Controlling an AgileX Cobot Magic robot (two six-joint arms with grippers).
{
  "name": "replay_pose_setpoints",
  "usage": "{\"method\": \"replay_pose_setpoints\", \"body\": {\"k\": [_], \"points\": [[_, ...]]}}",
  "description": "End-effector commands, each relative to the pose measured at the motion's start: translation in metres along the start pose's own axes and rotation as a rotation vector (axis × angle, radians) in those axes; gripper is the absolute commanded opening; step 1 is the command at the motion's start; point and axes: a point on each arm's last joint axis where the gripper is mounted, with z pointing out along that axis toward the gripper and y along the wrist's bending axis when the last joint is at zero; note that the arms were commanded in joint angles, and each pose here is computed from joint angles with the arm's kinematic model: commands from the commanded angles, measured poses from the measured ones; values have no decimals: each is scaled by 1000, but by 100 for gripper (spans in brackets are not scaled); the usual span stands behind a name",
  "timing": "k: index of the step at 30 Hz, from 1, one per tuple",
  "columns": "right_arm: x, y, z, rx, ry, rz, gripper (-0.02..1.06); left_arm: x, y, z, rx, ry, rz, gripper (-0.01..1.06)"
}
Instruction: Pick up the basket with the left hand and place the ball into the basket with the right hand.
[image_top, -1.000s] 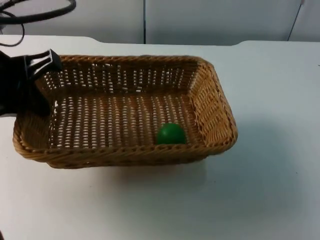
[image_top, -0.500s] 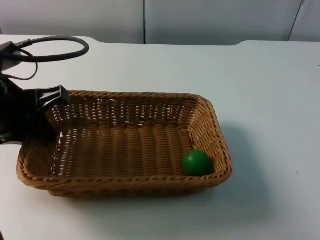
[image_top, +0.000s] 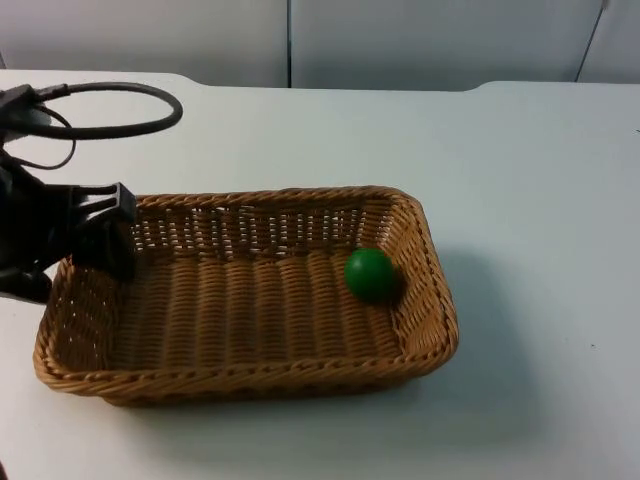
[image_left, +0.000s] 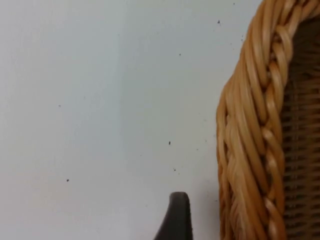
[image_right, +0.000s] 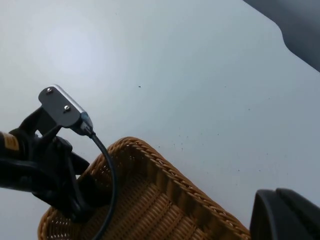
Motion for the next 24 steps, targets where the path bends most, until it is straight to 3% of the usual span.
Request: {"method": "replay_pose_setpoints", "body": {"k": [1,8,10,11,12,14,15,16,18,22,24], "points": [[-1,0,-3,-4,-10,3,0,-4,0,-3,-8,-19,15,71],[-1,0,-3,-4,-10,3,0,-16,6,-38,3,-119,6,70],[-1,0,-3,-4,-10,3,0,-19,7,-55,19,-152,1,65],[-1,0,-3,-4,-10,3,0,-20,6,-64,28,-170,4,56],[-1,0,-3,-4,-10,3,0,-20,6,-64,28,-170,4,56],[-1,-1,-4,3,-10,0,0,-20,0,-82,36,-210,51,33],[-1,-1,-5,8,-12,-2,0,-17,-4,-96,48,-226,89,5],[-2,0,-9,11,-18,-4,0,-17,-6,-101,51,-235,110,0],[-2,-1,-11,20,-21,-6,0,-15,-10,-113,56,-258,135,0],[-3,-8,-42,160,-56,5,0,0,-21,-157,56,-323,196,0],[-2,-8,-53,180,-70,12,0,5,-21,-167,41,-327,205,0]]}}
